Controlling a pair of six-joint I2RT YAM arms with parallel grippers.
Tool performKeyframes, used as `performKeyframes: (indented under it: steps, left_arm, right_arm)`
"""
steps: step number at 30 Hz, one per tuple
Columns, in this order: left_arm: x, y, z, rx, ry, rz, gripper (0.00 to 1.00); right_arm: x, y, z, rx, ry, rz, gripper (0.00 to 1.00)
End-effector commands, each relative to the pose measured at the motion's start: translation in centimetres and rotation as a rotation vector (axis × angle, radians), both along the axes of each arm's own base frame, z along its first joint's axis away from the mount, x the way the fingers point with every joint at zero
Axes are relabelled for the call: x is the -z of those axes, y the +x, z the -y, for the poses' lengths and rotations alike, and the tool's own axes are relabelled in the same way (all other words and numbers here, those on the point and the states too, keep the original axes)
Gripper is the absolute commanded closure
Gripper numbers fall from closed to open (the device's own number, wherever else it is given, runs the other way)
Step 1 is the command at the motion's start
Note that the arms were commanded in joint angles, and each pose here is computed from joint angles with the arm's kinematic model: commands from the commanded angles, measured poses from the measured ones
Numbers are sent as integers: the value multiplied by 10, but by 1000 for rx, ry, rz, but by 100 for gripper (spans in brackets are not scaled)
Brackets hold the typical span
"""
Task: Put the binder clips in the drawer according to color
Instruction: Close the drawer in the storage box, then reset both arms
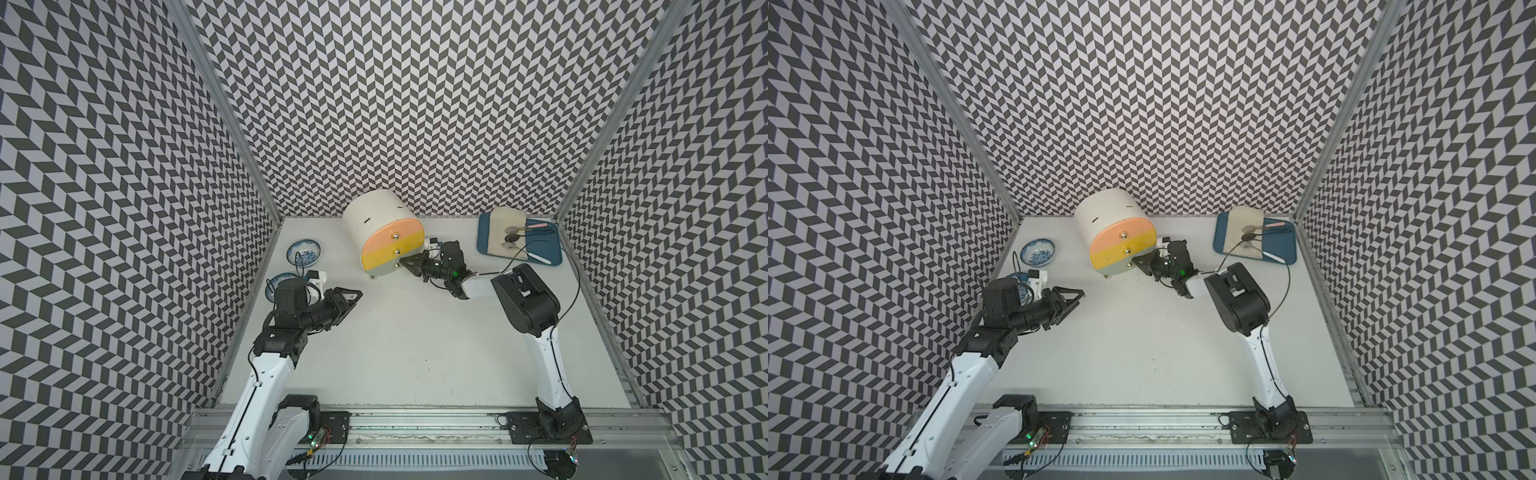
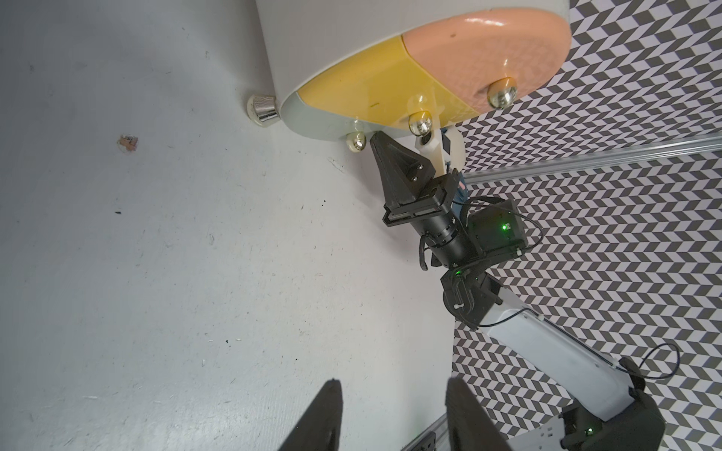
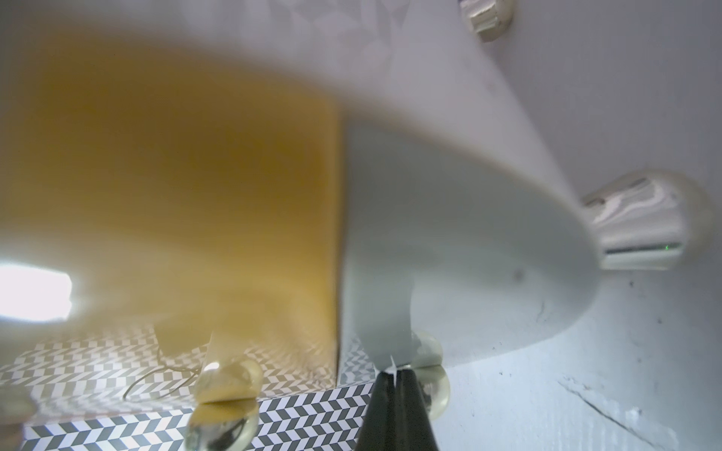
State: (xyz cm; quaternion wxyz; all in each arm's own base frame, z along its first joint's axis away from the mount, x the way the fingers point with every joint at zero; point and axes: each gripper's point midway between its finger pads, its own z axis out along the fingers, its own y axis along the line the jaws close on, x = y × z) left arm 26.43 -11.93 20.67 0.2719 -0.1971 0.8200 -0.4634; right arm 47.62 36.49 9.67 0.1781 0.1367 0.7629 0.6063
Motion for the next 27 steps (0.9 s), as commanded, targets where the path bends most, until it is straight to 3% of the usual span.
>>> performKeyframes:
  steps: [1,6,8,13,17,21,24,25,26,27]
  left_arm:
    - [-18,3,-6,-28,19,50,53]
    - [-40,15,-21,-99,103,143,52]
    - [-50,24,-30,-151,149,198,51]
    - [-74,46,-65,-312,337,386,46]
    - [-99,52,-98,-474,502,557,39]
    - [-123,47,-135,-693,641,722,24]
    - [-127,45,-155,-805,754,774,0]
    - [-128,47,-159,-818,797,780,0]
    - [-127,48,-161,-822,831,782,0]
    - [-125,50,-165,-833,863,774,0]
  right_arm:
    - [-22,2,8,3,-5,104,100]
    - [-48,-21,29,-33,-158,217,97]
    - [-61,-31,42,-39,-243,270,86]
    - [-94,-51,89,8,-563,428,44]
    - [-120,-61,131,114,-765,530,33]
    - [-159,-68,183,331,-928,612,30]
    - [-199,-78,230,583,-1005,700,27]
    - [-212,-86,240,634,-1031,773,26]
    - [-220,-92,248,684,-1050,830,23]
    - [-227,-99,264,787,-1065,866,10]
